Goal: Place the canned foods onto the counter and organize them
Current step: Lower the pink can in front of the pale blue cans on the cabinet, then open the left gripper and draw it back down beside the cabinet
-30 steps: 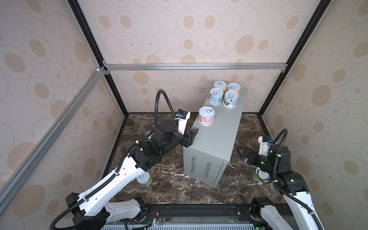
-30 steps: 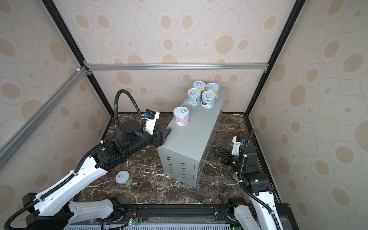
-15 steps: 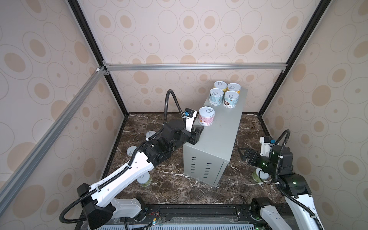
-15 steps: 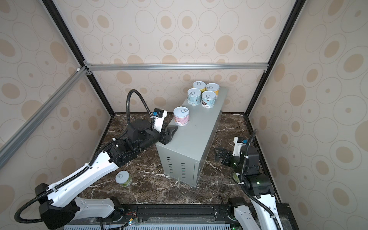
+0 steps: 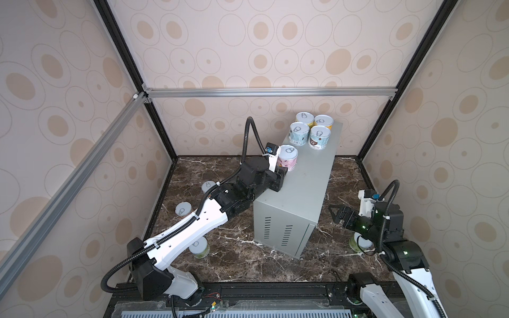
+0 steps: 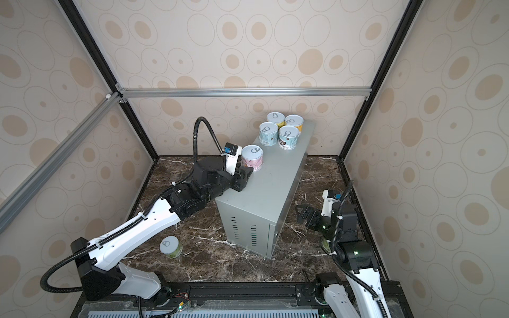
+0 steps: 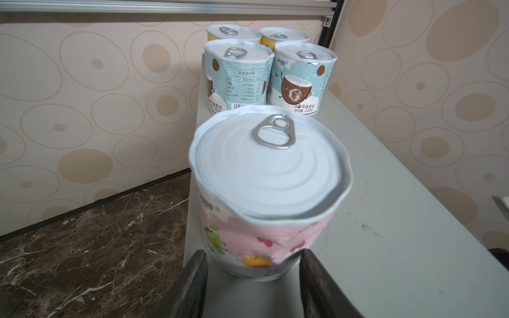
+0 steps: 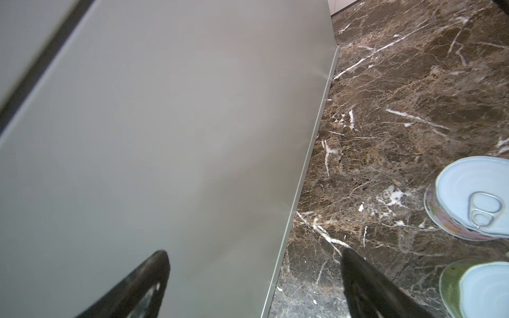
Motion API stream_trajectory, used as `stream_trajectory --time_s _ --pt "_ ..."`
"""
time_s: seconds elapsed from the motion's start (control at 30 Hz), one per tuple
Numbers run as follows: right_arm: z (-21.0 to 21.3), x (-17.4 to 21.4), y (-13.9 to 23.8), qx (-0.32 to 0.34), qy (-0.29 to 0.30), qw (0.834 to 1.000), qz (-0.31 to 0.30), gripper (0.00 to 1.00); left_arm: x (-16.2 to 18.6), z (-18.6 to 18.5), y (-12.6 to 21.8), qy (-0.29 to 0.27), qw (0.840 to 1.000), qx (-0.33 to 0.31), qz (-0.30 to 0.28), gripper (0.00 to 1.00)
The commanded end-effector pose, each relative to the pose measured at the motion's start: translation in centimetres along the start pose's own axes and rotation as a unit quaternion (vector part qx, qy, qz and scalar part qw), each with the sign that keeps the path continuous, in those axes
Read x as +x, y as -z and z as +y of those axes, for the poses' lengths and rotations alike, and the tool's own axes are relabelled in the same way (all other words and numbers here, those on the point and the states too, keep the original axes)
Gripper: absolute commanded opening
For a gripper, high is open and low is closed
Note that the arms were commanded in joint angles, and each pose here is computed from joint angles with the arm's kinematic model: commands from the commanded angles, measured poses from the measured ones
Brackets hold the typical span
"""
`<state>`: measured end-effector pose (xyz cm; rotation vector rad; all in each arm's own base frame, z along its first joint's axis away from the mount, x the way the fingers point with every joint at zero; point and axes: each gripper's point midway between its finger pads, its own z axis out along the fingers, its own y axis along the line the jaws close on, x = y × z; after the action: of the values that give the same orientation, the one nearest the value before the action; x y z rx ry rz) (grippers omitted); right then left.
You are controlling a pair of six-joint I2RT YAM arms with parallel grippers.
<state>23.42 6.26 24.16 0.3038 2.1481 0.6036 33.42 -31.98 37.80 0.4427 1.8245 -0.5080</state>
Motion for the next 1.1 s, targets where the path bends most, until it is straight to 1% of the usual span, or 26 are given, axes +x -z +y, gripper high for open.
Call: stream_trajectory --time_s 0.0,0.17,0.33,0.53,0.83,0.97,1.07 --pt "-0.2 0.2 -0.2 0.0 0.007 1.0 -0.004 0.99 -1.9 -0.1 -0.4 0.012 1.0 -0.015 -0.022 0.52" --pt "-0.3 0.4 -0.5 -0.003 0.008 1.0 -0.001 0.99 -2.3 -0.5 -1.9 0.014 1.0 -0.016 -0.023 0.52" --pt "-0.3 0.4 -0.7 -0.004 0.01 1.0 0.001 0.99 -2.4 -0.8 -3.5 0.003 1.0 -0.018 -0.015 0.52" --pt "-0.1 0.5 -0.7 -0.009 0.01 1.0 0.002 0.99 -2.2 -0.2 -5.5 0.0 0.999 -0.035 -0.004 0.52" --pt "0.1 0.3 -0.4 -0.011 0.012 1.0 0.001 0.99 -2.5 0.3 -6.2 0.0 0.999 -0.047 -0.004 0.52" --pt "0.0 0.2 -0.3 -0.005 0.008 1.0 0.001 0.99 -2.5 -0.2 -6.5 -0.004 0.999 -0.032 0.0 0.52" --pt "-0.6 0.1 -0.1 0.016 -0.002 1.0 0.004 0.99 -2.6 -0.3 -5.9 -0.003 1.0 -0.025 0.0 0.53"
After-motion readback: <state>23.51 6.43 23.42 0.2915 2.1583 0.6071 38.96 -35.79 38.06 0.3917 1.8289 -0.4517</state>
